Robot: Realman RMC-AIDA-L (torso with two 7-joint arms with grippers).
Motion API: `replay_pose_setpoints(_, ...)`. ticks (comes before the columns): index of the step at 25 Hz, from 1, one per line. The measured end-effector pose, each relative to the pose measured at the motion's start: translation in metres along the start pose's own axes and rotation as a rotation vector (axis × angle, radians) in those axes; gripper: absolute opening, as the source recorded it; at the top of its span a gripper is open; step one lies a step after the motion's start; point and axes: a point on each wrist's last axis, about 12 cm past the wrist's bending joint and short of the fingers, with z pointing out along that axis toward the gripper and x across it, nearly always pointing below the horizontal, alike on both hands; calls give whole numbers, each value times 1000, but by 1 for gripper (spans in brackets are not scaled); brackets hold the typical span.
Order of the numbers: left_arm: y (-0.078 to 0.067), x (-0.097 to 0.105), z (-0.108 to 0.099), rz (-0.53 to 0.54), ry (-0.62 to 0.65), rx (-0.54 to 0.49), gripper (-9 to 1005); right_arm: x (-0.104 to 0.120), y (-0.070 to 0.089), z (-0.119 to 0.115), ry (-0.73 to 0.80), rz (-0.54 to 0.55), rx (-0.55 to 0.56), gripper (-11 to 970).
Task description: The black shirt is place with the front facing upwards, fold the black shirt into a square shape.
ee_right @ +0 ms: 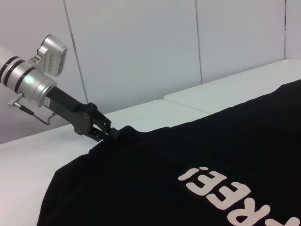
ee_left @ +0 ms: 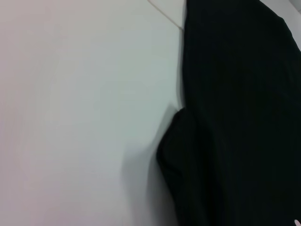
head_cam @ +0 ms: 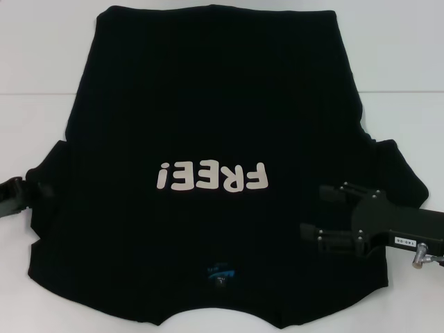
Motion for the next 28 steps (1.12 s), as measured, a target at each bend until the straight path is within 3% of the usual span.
replay_pose_setpoints(4, 1, -1, 0, 6, -2, -14, 282, 0, 0, 0, 0, 0, 0, 941)
replay_pose_setpoints(12, 1, -1, 1, 10, -2, -25, 54, 0, 0, 0, 0, 0, -1, 940)
replay_pose_setpoints(20, 4, -3, -3, -6, -25, -23, 2, 0, 0, 0, 0, 3, -2, 941)
replay_pose_setpoints(28, 28, 1, -26, -79, -97, -46, 3, 0, -1, -1, -3, 2, 5, 940)
